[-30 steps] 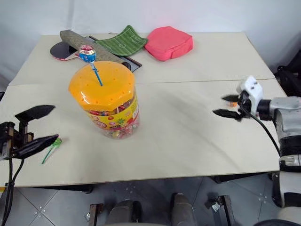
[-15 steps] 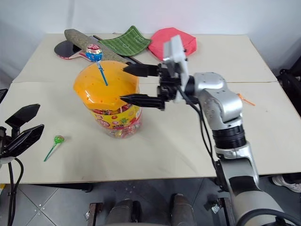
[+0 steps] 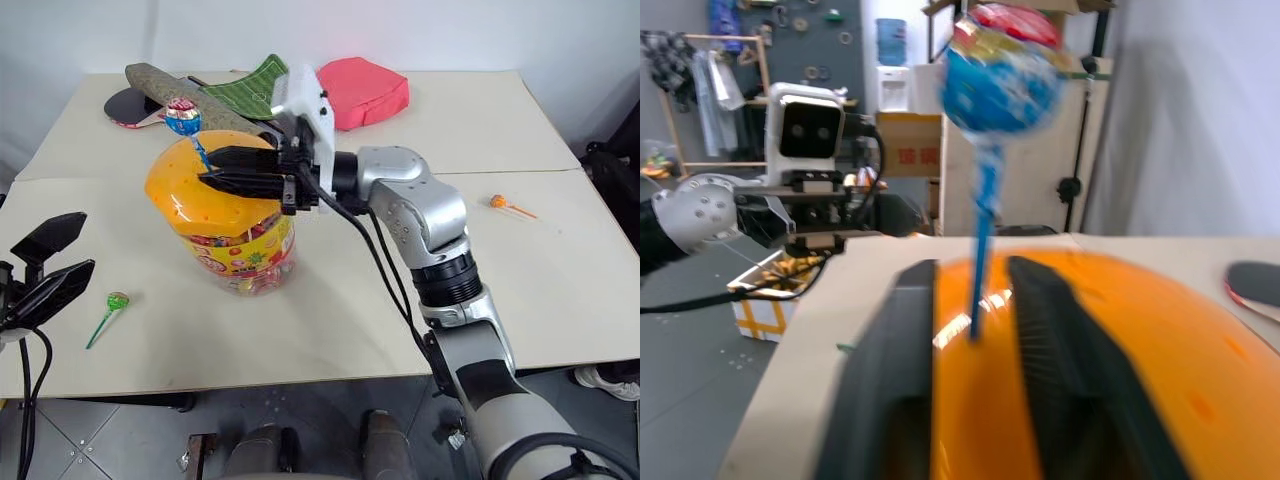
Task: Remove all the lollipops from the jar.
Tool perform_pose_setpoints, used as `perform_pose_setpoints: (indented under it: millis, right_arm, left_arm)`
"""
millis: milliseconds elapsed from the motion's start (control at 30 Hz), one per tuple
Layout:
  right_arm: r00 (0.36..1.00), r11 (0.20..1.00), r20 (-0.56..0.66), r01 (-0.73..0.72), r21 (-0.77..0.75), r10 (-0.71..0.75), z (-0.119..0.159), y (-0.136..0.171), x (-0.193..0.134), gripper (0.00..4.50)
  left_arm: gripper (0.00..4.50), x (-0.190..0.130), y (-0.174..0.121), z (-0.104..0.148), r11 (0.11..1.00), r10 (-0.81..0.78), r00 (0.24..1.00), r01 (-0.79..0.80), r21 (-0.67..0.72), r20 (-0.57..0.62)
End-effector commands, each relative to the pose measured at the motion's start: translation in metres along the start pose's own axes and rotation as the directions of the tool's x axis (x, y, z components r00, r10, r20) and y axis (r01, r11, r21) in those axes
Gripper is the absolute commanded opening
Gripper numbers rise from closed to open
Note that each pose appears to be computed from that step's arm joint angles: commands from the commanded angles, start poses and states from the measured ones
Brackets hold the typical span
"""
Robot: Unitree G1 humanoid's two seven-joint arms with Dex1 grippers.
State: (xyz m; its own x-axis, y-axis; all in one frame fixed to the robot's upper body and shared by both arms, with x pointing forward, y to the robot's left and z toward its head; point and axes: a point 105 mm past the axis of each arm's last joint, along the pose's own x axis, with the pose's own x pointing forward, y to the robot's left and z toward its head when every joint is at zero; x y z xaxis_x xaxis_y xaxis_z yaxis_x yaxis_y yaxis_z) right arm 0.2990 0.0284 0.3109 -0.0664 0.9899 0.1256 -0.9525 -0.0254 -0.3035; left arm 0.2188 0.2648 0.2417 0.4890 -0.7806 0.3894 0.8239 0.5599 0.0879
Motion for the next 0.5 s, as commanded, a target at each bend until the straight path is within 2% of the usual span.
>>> perform_pose_setpoints:
  millis: [33,167,400,433,500]
  right_arm:
    - [0.999,0.997,0.021,-0.048,-0.064,0.049,0.015,0.009,0.005,0.01]
    - [1.000,0.999,0.002,-0.009,-0.048,0.009,0.009,0.001,0.004,0.01]
    - [0.998,0.999,0.063,0.011,-0.044,-0.008,0.016,-0.005,0.002,0.01]
    - [0.995,0.999,0.097,0.004,-0.037,0.000,0.020,-0.004,0.001,0.01]
    - [0.966,0.998,0.251,-0.049,-0.025,0.054,0.046,0.001,-0.011,0.01]
  left_arm:
    - [4.50,0.003,-0.004,0.007,1.000,-0.020,1.000,0.020,0.019,0.017]
    - [4.50,0.003,-0.004,0.007,1.000,-0.017,1.000,0.017,0.020,0.017]
    - [4.50,0.005,-0.004,0.011,1.000,-0.021,0.999,0.020,0.019,0.040]
    - [4.50,0.006,-0.004,0.011,1.000,-0.027,0.999,0.026,0.017,0.037]
    - [4.50,0.007,-0.005,0.009,0.999,-0.048,0.999,0.048,0.003,0.022]
